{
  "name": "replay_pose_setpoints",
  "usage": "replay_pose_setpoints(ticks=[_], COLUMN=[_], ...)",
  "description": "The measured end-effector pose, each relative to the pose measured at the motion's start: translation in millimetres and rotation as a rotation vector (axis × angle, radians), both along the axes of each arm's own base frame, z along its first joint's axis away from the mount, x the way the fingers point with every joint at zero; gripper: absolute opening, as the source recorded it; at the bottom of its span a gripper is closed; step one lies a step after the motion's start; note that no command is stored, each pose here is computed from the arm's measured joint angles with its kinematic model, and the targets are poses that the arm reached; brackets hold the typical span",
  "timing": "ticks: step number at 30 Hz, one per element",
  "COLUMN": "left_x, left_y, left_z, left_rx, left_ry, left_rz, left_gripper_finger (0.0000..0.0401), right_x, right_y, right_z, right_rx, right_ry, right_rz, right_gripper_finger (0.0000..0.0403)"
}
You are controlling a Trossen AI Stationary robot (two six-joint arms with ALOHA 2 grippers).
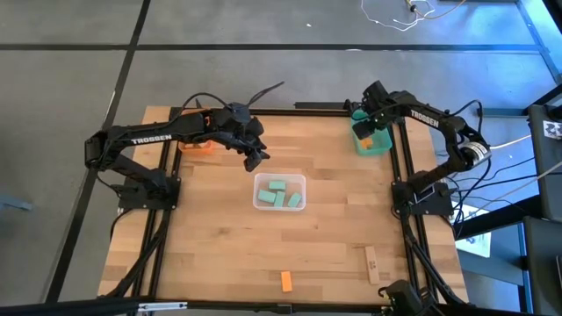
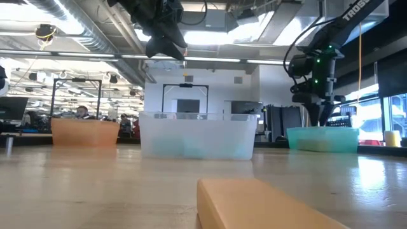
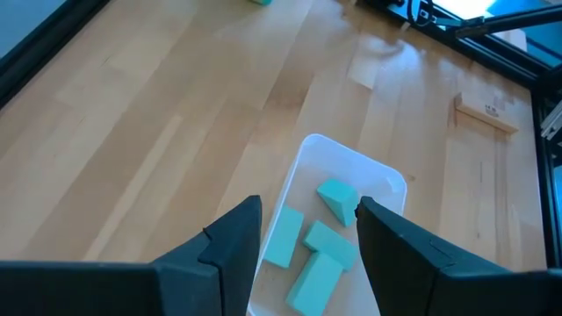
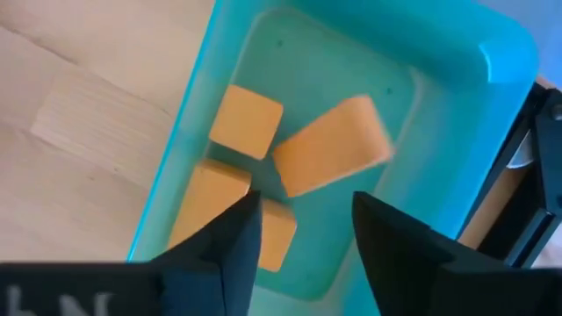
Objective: Sort & place blocks by color
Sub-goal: Put the light brown block into the orange bin
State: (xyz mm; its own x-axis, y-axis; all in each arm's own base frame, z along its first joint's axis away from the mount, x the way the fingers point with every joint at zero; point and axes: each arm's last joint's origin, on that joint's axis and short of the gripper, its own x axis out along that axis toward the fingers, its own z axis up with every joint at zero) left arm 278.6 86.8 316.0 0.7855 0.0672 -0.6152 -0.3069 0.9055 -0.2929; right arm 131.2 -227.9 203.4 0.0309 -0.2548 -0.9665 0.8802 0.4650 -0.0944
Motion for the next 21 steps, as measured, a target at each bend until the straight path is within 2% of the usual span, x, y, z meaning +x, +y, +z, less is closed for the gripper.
replay_pose_setpoints(ticks=[6, 11, 16, 19, 21], left_x=[-0.5, -1.8, -3.4, -4.3, -4.9], left_y=[-3.8, -24.8, -39.8, -47.0, -50.3], left_z=[-1.8, -9.2, -13.4, -15.2, -16.1], left_rx=[-0.046, -0.042, -0.075, -0.062, -0.048], left_ry=[0.019, 0.121, 0.186, 0.220, 0.237], left_rz=[-0.001, -0.095, -0.103, -0.100, -0.098], left_gripper_finger=[0.0176, 0.0176, 0.0176, 0.0176, 0.0176], right_x=[3.4, 16.5, 20.7, 16.0, 9.7], right_y=[-2.2, 9.6, 47.5, 80.3, 102.6], right_z=[14.3, 50.5, 89.8, 109.5, 119.0], right_rx=[0.017, 0.016, 0.068, 0.075, 0.081], right_ry=[-0.064, -0.297, -0.535, -0.565, -0.553], right_rz=[-0.008, 0.115, 0.287, 0.292, 0.237], right_gripper_finger=[0.0187, 0.0188, 0.0189, 0.0189, 0.0189])
